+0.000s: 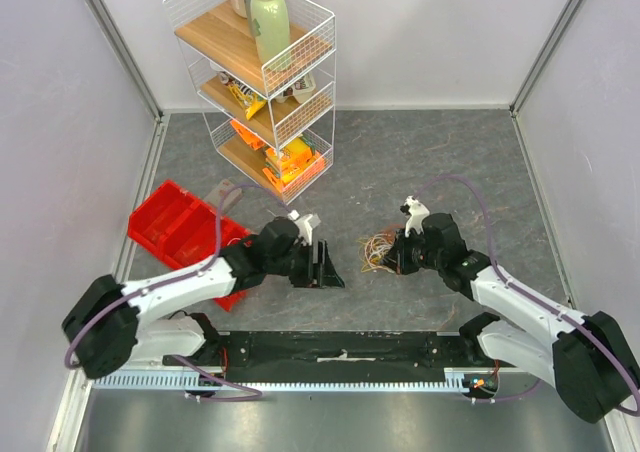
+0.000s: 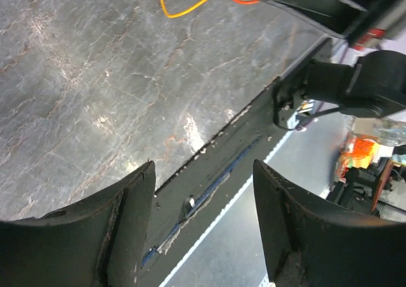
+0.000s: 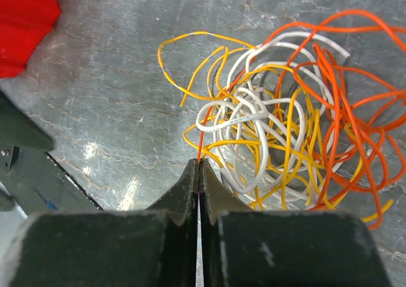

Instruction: Untangle the cables

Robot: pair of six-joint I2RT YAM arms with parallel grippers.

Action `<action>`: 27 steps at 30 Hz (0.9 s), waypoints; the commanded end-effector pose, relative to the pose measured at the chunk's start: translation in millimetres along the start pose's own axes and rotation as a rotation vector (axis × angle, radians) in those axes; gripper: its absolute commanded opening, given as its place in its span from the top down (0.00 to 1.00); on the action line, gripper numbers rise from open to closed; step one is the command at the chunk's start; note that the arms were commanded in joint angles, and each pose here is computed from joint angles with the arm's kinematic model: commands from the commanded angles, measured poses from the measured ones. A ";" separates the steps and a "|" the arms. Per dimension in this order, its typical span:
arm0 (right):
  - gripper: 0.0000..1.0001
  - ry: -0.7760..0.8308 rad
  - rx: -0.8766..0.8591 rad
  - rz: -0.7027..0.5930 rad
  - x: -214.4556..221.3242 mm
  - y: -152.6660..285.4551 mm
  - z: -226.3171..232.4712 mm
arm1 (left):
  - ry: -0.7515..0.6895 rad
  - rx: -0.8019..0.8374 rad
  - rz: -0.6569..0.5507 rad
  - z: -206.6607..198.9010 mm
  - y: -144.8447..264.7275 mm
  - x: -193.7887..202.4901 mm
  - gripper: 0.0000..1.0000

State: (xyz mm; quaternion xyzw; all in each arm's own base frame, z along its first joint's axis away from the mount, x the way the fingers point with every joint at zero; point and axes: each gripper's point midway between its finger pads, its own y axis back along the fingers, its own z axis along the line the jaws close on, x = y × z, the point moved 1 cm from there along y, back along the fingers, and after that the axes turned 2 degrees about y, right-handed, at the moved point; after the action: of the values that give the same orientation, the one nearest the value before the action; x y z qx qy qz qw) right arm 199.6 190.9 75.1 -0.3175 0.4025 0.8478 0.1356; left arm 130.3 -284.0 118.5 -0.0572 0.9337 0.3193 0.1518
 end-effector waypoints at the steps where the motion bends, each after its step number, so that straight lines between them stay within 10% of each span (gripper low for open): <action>1: 1.00 0.015 -0.093 -0.057 -14.9 6.0 20.5 | -0.060 0.017 -0.044 -21.2 -22.7 -22.5 0.31; 6: 1.00 -0.022 -0.110 -0.042 -11.8 8.0 24.6 | -0.062 -0.024 -0.118 -27.7 -36.3 -51.9 0.16; 16: 0.83 -0.081 -0.063 -0.048 2.7 10.6 13.9 | 0.284 -0.197 -0.126 -2.3 -80.8 -88.9 0.19; 27: 0.80 -0.088 -0.027 -0.041 8.5 15.4 8.3 | 0.339 -0.207 -0.147 15.7 -108.3 -96.2 0.42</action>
State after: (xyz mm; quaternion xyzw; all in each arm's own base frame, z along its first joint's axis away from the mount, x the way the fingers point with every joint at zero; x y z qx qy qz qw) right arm 182.7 188.4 81.4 -0.2903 0.3767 0.8645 0.1625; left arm 230.0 -346.0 62.8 -0.1651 0.8935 0.4174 0.0109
